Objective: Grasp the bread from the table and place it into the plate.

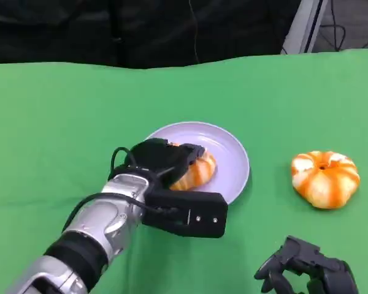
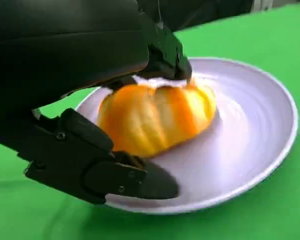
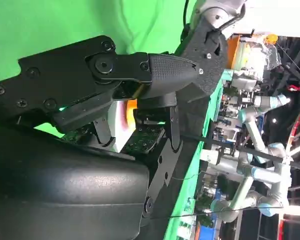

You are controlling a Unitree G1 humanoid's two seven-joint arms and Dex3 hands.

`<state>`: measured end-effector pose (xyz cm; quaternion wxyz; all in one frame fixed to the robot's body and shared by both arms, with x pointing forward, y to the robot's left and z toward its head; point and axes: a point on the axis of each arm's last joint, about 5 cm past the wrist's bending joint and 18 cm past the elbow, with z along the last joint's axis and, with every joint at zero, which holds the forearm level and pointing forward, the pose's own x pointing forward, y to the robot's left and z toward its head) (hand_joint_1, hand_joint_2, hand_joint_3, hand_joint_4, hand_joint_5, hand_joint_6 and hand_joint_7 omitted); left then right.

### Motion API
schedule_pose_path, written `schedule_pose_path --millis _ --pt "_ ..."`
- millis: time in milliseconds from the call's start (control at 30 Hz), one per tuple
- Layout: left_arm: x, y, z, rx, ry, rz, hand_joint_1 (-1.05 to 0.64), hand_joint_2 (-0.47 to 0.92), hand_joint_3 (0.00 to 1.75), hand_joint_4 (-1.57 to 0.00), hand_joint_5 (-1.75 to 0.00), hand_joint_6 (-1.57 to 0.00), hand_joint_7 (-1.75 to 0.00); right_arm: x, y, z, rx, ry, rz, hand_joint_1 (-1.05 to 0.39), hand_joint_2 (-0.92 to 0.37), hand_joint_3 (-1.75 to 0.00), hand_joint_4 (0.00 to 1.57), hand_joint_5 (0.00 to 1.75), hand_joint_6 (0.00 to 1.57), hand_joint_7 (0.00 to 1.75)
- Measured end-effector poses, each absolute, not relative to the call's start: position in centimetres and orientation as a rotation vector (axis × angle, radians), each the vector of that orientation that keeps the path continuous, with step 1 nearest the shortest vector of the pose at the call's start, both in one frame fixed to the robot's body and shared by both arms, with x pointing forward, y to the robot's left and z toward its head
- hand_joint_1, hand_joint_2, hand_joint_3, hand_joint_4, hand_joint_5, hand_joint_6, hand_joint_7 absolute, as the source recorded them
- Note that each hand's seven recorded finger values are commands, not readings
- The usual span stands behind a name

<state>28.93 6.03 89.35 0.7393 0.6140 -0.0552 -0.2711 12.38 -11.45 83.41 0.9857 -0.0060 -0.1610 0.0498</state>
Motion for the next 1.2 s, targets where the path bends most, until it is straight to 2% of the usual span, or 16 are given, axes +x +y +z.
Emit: schedule_pose_path --millis 233,467,600,700,733,800,867,933,1033,1167,1200 --pt "28.8 7.3 89.6 1.301 -0.106 -0.601 -1.0 0.92 0.52 0.0 0.0 0.0 0.0 12.4 -11.4 83.4 -0.012 -0.321 0.101 -0.69 -0.92 -0.43 0.82 1.55 0.9 1.21" --pt "27.4 9.8 91.9 1.152 -0.168 -0.629 -0.96 0.92 0.51 -0.03 -0.02 -0.04 -0.02 12.4 -11.5 83.4 -0.013 -0.317 0.102 -0.69 -0.92 -0.45 0.81 1.54 0.89 1.21" --pt "27.1 10.4 92.3 1.142 -0.169 -0.632 -0.95 0.92 0.5 -0.03 -0.02 -0.04 -0.02 12.4 -11.5 83.4 -0.012 -0.318 0.102 -0.69 -0.92 -0.45 0.82 1.54 0.89 1.2" --pt "26.8 10.9 92.5 1.082 -0.16 -0.622 -0.65 0.92 0.33 -0.35 -0.19 -0.29 -0.11 12.5 -11.4 83.4 -0.013 -0.321 0.108 -0.69 -0.92 -0.45 0.82 1.53 0.89 1.2" --pt "26.2 11.5 92.8 0.975 -0.18 -0.598 -0.54 0.92 0.28 -0.47 -0.26 -0.39 -0.14 12.4 -11.4 83.4 -0.012 -0.323 0.106 -0.7 -0.92 -0.45 0.82 1.53 0.89 1.21" --pt "24.9 13.0 93.4 0.743 -0.248 -0.544 -0.41 0.92 0.23 -0.6 -0.34 -0.52 -0.17 12.4 -11.5 83.4 -0.013 -0.319 0.103 -0.69 -0.92 -0.45 0.82 1.53 0.89 1.21" --pt "23.8 14.7 93.5 0.595 -0.278 -0.475 -0.37 0.92 0.21 -0.64 -0.37 -0.57 -0.18 12.5 -11.5 83.4 -0.013 -0.322 0.101 -0.69 -0.92 -0.45 0.82 1.53 0.89 1.21" --pt "23.1 15.7 93.2 0.536 -0.265 -0.434 -0.32 0.92 0.2 -0.68 -0.43 -0.62 -0.21 12.5 -11.5 83.4 -0.013 -0.324 0.102 -0.69 -0.92 -0.45 0.82 1.53 0.89 1.21" --pt "22.0 16.4 92.3 0.45 -0.274 -0.386 -0.16 0.92 0.19 -0.72 -0.9 -0.8 -0.34 12.6 -11.4 83.5 -0.012 -0.328 0.107 -0.69 -0.92 -0.45 0.82 1.53 0.88 1.21" --pt "20.3 17.2 91.7 0.331 -0.382 -0.316 -0.13 0.92 0.2 -0.7 -1.01 -0.82 -0.39 12.3 -11.5 83.4 -0.012 -0.318 0.101 -0.69 -0.92 -0.46 0.82 1.53 0.88 1.21" --pt "20.3 17.3 91.7 0.325 -0.391 -0.31 -0.07 0.82 0.46 -0.73 -1.16 -0.83 -0.63 12.3 -11.5 83.4 -0.012 -0.318 0.101 -0.69 -0.92 -0.45 0.82 1.54 0.88 1.21"
